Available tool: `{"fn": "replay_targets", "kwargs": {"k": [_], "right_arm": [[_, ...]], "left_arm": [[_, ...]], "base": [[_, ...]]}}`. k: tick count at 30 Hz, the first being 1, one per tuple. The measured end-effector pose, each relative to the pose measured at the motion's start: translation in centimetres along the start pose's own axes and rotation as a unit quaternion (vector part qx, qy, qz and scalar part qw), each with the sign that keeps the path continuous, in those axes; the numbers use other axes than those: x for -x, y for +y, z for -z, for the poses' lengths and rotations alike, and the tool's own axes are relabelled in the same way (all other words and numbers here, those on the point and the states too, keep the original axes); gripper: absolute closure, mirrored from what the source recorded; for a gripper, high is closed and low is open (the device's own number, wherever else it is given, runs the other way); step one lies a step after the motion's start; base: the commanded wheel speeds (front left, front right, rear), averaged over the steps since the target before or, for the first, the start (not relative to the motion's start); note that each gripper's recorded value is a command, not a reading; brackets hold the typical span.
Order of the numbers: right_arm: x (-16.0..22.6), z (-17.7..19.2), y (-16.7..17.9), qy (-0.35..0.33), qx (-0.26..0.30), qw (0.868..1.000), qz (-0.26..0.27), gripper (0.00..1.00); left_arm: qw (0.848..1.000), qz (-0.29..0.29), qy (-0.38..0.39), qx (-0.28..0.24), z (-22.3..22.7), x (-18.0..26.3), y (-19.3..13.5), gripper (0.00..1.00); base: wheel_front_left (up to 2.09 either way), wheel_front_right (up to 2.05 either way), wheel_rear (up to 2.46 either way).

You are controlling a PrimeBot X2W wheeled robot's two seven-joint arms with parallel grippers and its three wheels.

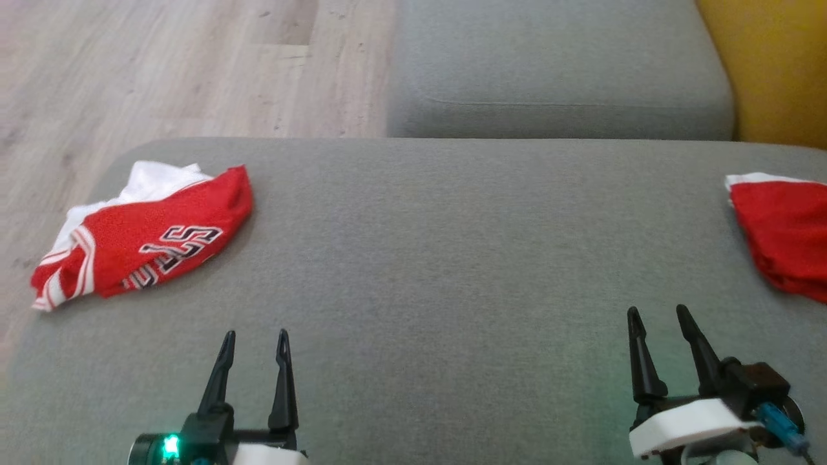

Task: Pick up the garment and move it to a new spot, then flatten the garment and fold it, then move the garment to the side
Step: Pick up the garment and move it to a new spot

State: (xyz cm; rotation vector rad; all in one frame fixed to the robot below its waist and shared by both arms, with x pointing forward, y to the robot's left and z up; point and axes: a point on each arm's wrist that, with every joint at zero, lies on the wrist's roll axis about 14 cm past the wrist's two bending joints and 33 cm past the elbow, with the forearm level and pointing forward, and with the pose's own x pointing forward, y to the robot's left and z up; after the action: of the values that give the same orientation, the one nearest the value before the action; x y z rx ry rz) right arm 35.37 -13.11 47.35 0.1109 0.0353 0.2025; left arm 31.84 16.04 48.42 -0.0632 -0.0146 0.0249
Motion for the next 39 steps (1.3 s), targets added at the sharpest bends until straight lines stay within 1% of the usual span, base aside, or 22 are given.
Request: {"fn": "replay_targets", "kwargs": {"k": [6, 11, 14, 18, 20, 23, 27, 30, 35, 37, 39], "right_arm": [[-1.1, 0.7, 1.8, 0.013, -0.005, 0.999, -0.029, 0.00], [-3.2, 1.5, 5.8, 0.028, -0.001, 0.995, -0.093, 0.00], [-4.1, 1.9, 8.2, 0.036, 0.003, 0.991, -0.130, 0.00], [-5.1, 2.5, 12.1, 0.043, 0.016, 0.981, -0.189, 0.00], [-5.9, 2.7, 13.5, 0.044, 0.016, 0.977, -0.210, 0.00], [-6.7, 3.3, 14.6, 0.050, 0.017, 0.973, -0.225, 0.00], [-6.9, 4.7, 14.9, 0.067, 0.028, 0.970, -0.234, 0.00], [-7.5, 5.9, 14.5, 0.078, 0.041, 0.968, -0.235, 0.00], [-9.5, 8.1, 11.8, 0.094, 0.075, 0.965, -0.232, 0.00], [-10.3, 9.0, 10.7, 0.099, 0.089, 0.963, -0.234, 0.00], [-11.3, 9.7, 10.0, 0.100, 0.097, 0.962, -0.235, 0.00]], "left_arm": [[0.999, -0.038, 0.000, -0.003, 0.1, 1.2, 2.3, 0.00], [0.993, -0.114, -0.001, -0.006, 0.1, 3.9, 6.6, 0.00], [0.987, -0.159, -0.001, -0.007, 0.1, 5.6, 8.9, 0.00], [0.974, -0.225, -0.008, -0.012, -0.5, 7.9, 12.2, 0.00], [0.968, -0.250, -0.006, -0.014, -0.6, 8.7, 13.3, 0.00], [0.962, -0.273, -0.003, -0.016, -0.7, 9.3, 14.3, 0.00], [0.955, -0.295, -0.003, -0.031, -1.2, 9.8, 15.6, 0.00], [0.954, -0.296, -0.015, -0.052, -2.6, 8.4, 16.7, 0.00], [0.957, -0.264, -0.071, -0.097, -8.0, 1.5, 19.0, 0.00], [0.958, -0.255, -0.065, -0.115, -8.5, -1.1, 20.2, 0.00], [0.960, -0.244, -0.039, -0.131, -7.9, -3.6, 21.5, 0.00]], "base": [[0.00, 0.00, 0.00], [0.00, 0.00, 0.00], [0.00, 0.00, 0.00], [0.00, 0.00, 0.00], [0.00, 0.00, 0.00], [0.00, 0.00, 0.00], [0.00, 0.00, 0.00], [0.00, 0.00, 0.00], [0.00, 0.00, 0.00], [0.00, 0.00, 0.00], [0.00, 0.00, 0.00]]}}
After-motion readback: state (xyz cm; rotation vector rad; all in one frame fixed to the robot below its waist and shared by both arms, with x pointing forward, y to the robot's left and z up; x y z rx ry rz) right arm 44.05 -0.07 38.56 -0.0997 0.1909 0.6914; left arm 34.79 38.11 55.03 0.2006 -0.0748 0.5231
